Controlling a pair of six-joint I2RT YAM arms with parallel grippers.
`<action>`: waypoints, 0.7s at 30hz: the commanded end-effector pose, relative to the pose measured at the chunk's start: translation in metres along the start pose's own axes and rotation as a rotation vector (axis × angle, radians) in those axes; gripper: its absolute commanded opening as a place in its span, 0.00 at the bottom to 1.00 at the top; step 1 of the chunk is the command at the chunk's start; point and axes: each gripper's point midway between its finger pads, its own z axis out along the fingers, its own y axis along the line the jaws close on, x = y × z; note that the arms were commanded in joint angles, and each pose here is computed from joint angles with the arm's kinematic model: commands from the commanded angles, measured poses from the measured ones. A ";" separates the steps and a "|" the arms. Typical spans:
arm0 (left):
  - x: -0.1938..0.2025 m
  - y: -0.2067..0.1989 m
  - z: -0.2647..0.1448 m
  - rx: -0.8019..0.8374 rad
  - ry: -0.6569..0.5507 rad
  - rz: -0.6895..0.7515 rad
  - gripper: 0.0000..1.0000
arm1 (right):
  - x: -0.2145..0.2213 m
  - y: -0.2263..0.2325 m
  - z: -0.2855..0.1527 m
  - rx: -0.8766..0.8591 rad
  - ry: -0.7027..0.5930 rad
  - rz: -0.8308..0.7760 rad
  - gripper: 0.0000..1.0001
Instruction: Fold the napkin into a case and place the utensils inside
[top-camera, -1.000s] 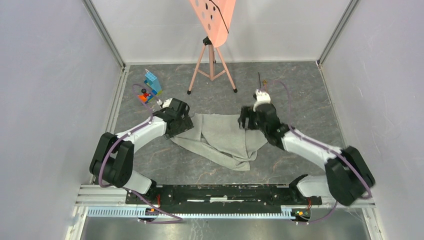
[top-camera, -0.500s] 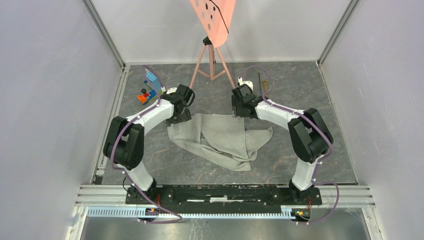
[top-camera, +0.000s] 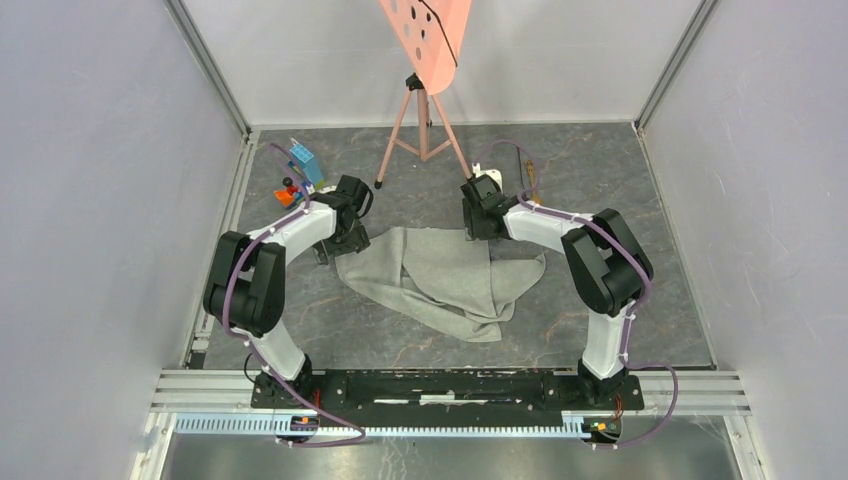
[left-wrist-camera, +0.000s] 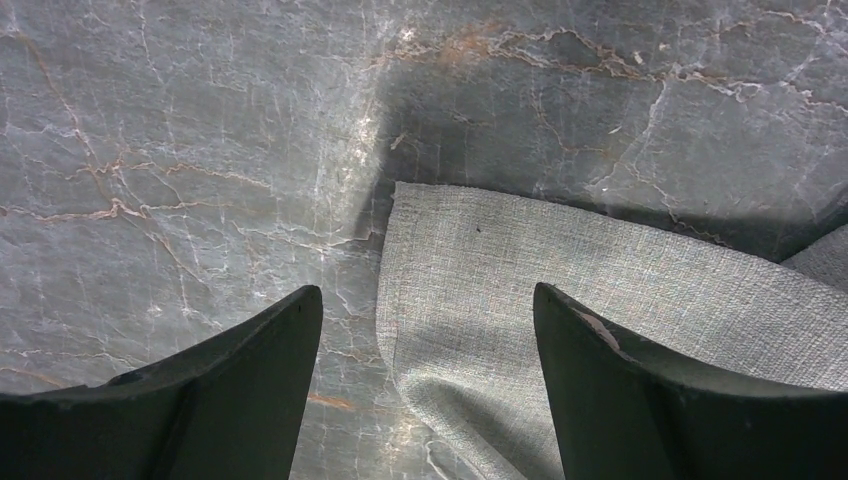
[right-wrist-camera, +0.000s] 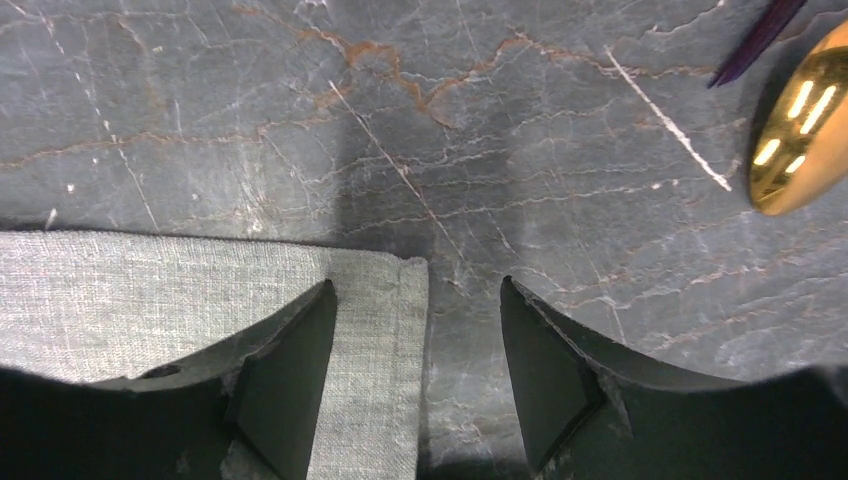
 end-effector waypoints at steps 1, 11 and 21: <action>-0.007 -0.002 0.003 0.008 -0.016 0.012 0.84 | -0.002 0.006 0.008 -0.012 -0.018 -0.002 0.67; 0.005 0.010 0.017 -0.069 0.002 0.005 0.81 | 0.019 0.007 0.017 -0.029 -0.008 0.018 0.53; 0.005 -0.002 0.038 -0.020 0.041 0.010 0.55 | 0.004 0.007 0.009 -0.090 -0.110 -0.004 0.13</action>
